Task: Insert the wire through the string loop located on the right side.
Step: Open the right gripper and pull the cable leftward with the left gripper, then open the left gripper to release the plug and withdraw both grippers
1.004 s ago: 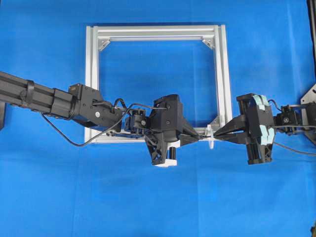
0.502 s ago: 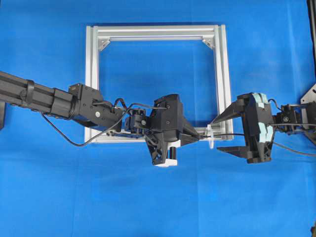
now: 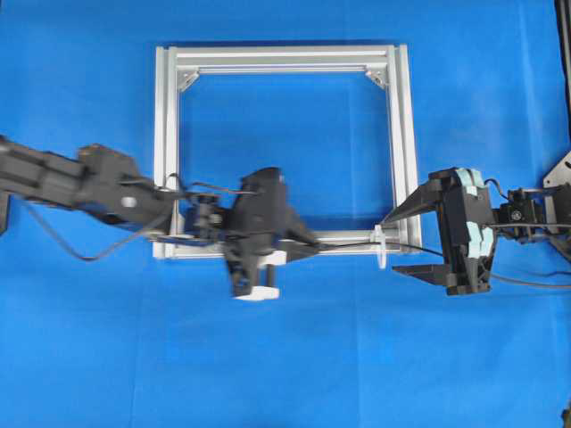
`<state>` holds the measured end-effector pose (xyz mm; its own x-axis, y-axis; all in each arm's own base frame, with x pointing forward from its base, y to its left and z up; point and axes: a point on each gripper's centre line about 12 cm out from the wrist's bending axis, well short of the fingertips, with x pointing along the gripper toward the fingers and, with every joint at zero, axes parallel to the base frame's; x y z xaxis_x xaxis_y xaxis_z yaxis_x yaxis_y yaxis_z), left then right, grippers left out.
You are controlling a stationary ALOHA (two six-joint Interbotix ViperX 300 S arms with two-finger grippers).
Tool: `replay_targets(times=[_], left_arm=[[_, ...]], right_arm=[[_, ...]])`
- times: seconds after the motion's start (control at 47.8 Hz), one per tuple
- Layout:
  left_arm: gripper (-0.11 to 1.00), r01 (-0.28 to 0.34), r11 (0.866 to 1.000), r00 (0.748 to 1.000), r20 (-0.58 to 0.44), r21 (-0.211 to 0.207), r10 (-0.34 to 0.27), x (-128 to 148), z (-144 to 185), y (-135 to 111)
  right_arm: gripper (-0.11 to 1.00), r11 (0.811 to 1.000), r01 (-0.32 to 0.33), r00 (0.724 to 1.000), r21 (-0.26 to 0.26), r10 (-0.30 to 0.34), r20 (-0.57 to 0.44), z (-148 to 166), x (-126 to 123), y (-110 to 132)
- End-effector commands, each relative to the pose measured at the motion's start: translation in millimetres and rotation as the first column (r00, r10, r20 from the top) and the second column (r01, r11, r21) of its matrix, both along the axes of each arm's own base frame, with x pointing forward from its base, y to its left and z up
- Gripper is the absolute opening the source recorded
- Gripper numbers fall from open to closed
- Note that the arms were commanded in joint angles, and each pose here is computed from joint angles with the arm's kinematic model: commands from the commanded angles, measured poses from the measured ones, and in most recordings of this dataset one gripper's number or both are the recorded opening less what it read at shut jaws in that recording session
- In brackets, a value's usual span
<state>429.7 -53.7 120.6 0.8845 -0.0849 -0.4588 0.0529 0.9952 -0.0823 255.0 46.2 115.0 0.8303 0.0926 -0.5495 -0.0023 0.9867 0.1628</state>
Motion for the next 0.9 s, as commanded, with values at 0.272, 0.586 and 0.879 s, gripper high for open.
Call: replay_targets(times=[0.272, 0.586, 0.879], left_arm=[[0.08, 0.042, 0.999, 0.998, 0.050, -0.007, -0.042, -93, 10, -5], [0.08, 0.047, 0.999, 0.999, -0.016, -0.022, -0.047, -156, -2, 1], [0.08, 0.024, 0.998, 0.999, -0.044, -0.059, -0.027, -190, -7, 9]], right_arm=[[0.96, 1.000, -0.007, 1.000, 0.003, 0.007, 0.021, 5, 4, 3], [0.96, 1.000, -0.011, 1.000, 0.007, 0.010, 0.021, 7, 6, 4], [0.96, 1.000, -0.011, 1.000, 0.008, 0.011, 0.016, 9, 9, 5]])
